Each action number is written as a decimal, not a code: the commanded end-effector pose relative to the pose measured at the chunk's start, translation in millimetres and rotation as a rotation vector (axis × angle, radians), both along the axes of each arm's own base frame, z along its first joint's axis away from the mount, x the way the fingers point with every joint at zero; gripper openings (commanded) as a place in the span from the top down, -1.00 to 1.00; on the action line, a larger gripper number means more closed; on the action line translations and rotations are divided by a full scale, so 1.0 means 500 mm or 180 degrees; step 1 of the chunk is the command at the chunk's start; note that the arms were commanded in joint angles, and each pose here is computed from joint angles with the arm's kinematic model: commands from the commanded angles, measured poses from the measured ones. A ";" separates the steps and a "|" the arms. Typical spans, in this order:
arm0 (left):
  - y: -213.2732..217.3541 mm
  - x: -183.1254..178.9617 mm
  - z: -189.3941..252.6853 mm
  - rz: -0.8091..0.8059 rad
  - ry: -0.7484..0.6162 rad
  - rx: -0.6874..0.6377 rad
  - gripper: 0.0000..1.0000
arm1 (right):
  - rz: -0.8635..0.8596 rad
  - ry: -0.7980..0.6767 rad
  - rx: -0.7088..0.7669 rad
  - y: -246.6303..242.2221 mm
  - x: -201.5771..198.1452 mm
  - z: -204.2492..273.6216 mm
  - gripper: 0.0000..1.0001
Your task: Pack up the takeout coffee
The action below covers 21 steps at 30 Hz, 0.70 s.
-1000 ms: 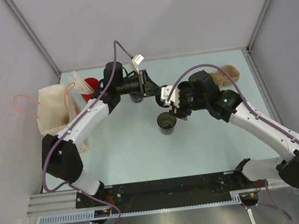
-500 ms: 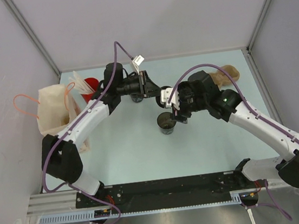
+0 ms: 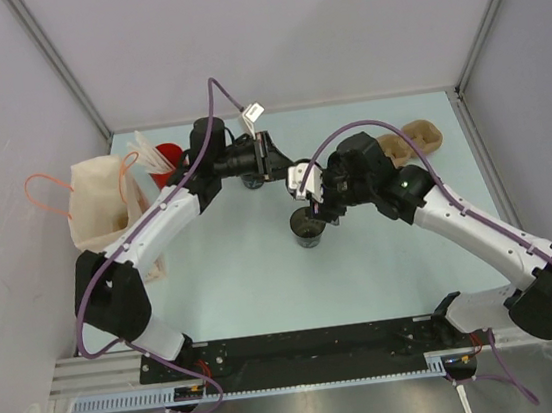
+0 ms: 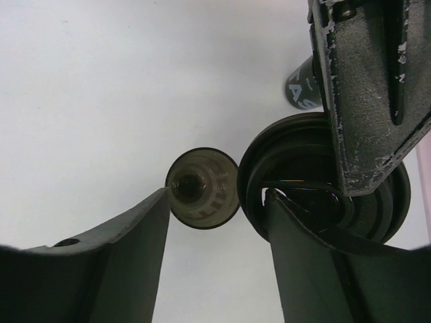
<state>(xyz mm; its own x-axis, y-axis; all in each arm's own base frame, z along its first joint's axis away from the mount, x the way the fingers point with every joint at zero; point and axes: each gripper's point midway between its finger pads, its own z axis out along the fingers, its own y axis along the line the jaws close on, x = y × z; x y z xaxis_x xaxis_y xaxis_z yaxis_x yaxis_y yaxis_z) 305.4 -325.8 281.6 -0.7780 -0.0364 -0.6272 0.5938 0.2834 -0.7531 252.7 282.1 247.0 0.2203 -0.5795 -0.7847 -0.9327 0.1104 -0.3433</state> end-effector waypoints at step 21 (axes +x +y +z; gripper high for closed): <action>0.003 -0.018 0.054 -0.0043 -0.0138 -0.0192 0.62 | -0.0424 -0.0424 0.0017 0.019 0.066 0.040 0.79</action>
